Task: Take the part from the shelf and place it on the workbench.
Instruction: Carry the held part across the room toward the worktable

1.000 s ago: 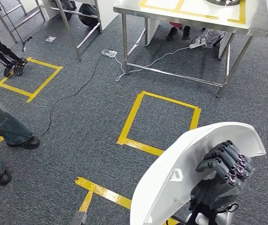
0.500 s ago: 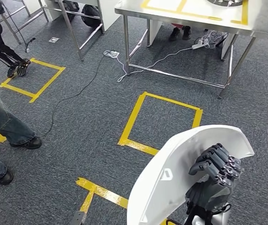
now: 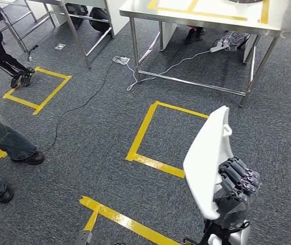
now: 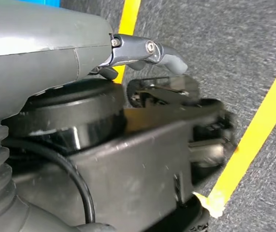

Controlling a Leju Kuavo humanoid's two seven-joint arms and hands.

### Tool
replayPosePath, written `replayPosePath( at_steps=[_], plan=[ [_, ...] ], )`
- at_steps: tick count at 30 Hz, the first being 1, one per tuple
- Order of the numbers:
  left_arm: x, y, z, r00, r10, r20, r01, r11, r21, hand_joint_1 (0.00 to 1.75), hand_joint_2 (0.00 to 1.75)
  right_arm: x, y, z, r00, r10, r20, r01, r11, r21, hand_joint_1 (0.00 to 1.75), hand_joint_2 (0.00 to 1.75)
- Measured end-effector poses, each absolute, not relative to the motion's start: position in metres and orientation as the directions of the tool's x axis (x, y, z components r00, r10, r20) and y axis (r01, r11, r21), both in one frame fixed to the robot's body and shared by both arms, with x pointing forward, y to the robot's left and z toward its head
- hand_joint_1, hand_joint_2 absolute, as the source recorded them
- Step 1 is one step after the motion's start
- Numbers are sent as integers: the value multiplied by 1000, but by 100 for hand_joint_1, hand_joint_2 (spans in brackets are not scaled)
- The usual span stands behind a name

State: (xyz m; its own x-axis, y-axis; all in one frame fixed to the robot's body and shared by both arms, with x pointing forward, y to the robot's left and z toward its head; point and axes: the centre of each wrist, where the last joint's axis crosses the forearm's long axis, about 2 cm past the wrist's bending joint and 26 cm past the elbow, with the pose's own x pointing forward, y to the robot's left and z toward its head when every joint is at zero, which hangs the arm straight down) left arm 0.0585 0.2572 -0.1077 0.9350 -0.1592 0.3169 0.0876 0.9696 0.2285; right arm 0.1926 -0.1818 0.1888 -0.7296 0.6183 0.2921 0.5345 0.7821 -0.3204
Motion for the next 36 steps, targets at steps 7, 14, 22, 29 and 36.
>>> replayPosePath(
  at_steps=[7,14,22,29,36],
  plan=[
    [58,260,-108,936,-161,314,88,968,233,0,175,194,-182,187,-706,631,322,536,773,-340,175,175],
    [58,256,-108,934,-162,317,93,970,223,0,175,197,-187,183,-697,641,321,531,763,-369,175,175],
    [59,254,-107,935,-164,315,95,971,221,0,175,198,-189,180,-696,644,317,527,759,-383,175,175],
    [59,255,-108,934,-168,315,99,970,223,0,175,198,-190,179,-699,646,309,529,756,-385,175,175],
    [59,256,-108,934,-169,316,100,969,224,0,175,198,-191,179,-697,647,308,530,755,-386,175,175]
  ],
)
